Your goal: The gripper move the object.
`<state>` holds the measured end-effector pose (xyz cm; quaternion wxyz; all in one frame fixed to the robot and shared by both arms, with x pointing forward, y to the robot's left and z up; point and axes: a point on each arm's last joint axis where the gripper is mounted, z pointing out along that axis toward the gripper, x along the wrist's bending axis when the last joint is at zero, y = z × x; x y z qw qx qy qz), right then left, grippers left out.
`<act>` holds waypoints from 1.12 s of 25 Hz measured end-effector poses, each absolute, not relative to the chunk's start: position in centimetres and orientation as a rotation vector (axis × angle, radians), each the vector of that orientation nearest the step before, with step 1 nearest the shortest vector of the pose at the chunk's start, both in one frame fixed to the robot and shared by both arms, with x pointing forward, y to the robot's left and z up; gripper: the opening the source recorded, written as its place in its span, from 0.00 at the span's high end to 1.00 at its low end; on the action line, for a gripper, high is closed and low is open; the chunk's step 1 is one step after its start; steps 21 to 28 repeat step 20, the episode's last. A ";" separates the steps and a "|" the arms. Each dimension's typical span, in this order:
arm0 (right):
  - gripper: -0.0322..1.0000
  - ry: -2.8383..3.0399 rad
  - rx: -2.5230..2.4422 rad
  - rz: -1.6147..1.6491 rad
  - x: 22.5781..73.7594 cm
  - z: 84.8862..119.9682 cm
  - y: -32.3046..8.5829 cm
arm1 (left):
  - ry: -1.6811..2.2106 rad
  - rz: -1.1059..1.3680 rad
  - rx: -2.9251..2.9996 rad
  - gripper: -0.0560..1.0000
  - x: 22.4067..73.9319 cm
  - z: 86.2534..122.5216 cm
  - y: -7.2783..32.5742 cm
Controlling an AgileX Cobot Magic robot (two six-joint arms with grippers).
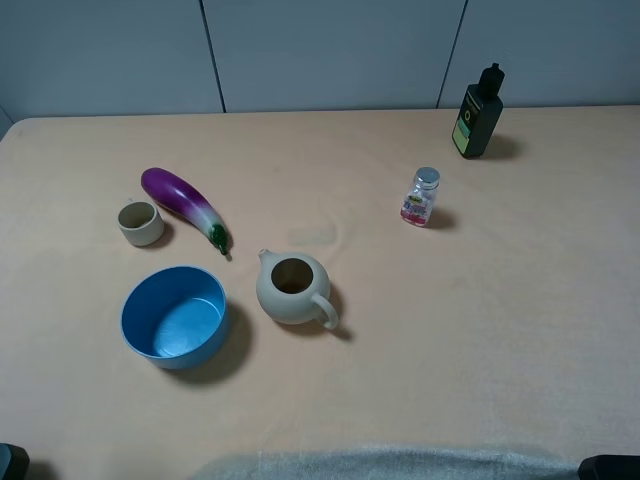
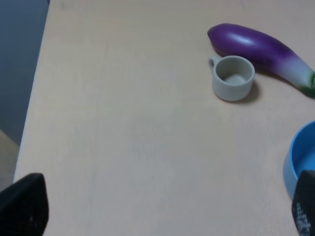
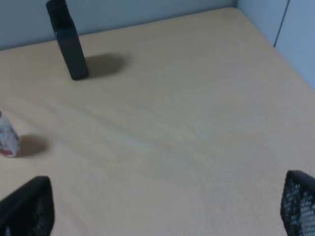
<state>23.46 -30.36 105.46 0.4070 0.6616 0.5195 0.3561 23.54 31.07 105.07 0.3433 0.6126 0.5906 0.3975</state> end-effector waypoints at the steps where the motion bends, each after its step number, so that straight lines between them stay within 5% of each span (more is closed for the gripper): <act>1: 0.30 1.310 1.668 0.898 23.5 105.5 -30.4 | 1.535 1.033 1.592 0.01 23.5 105.1 31.1; 28: 0.30 1.310 1.668 0.898 23.5 105.5 -30.4 | 1.535 1.033 1.592 0.01 23.5 105.1 31.1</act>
